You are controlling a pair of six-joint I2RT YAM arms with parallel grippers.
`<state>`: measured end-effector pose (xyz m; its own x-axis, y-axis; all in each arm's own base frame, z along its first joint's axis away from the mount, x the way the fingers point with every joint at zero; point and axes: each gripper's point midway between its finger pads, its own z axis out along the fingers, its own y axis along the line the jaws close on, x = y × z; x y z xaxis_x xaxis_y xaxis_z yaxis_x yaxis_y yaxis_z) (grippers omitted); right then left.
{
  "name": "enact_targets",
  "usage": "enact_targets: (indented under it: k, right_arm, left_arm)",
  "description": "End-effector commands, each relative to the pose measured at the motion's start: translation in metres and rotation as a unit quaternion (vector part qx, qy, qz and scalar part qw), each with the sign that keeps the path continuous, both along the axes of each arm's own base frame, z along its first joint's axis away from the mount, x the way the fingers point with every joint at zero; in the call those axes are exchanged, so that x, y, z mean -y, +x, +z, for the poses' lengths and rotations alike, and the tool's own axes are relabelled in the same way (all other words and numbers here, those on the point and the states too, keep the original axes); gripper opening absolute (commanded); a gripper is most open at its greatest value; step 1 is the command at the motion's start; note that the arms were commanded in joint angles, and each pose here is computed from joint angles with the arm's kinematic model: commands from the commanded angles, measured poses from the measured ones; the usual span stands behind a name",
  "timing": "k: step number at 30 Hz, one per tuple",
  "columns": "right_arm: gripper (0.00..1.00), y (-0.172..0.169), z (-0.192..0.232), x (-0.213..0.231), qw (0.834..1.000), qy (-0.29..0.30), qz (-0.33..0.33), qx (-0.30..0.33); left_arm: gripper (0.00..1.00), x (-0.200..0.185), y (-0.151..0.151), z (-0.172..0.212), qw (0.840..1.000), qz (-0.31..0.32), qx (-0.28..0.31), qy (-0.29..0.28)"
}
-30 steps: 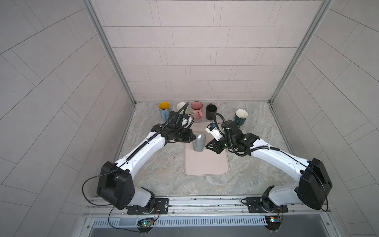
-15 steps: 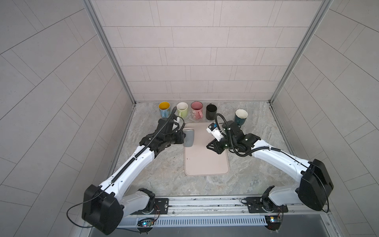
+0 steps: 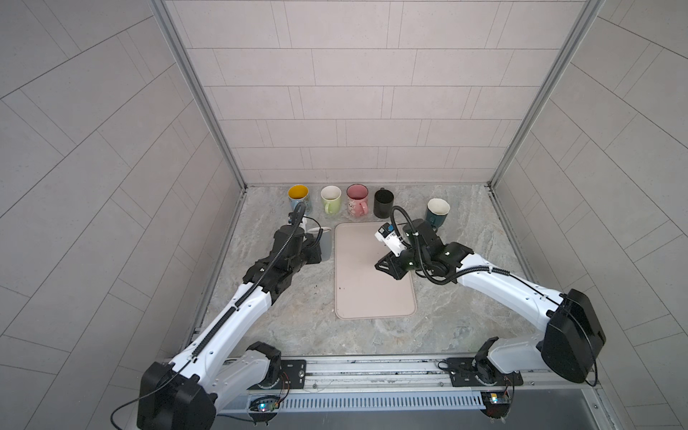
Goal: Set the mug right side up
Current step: 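Carry the grey mug off the tray with the left gripper, away from the right gripper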
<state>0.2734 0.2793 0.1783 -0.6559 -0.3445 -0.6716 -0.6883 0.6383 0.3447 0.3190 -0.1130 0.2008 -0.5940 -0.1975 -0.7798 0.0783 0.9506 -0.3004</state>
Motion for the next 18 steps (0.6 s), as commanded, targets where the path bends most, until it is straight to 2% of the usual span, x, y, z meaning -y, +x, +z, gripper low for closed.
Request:
enact_targets:
  k: [1, 11, 18]
  right_arm:
    - [0.21, 0.0, 0.01, 0.005, 1.0, 0.002, -0.007, 0.014]
    - [0.21, 0.0, 0.008, 0.007, 1.0, -0.001, -0.006, 0.016]
    - [0.21, -0.001, 0.006, 0.009, 1.0, -0.003, -0.007, 0.016]
  left_arm:
    - [0.0, -0.017, 0.018, 0.038, 0.994, 0.05, 0.097, 0.002]
    - [0.0, -0.03, 0.026, 0.027, 0.984, 0.094, 0.151, -0.004]
    - [0.0, -0.032, 0.028, 0.022, 0.978, 0.097, 0.182, -0.009]
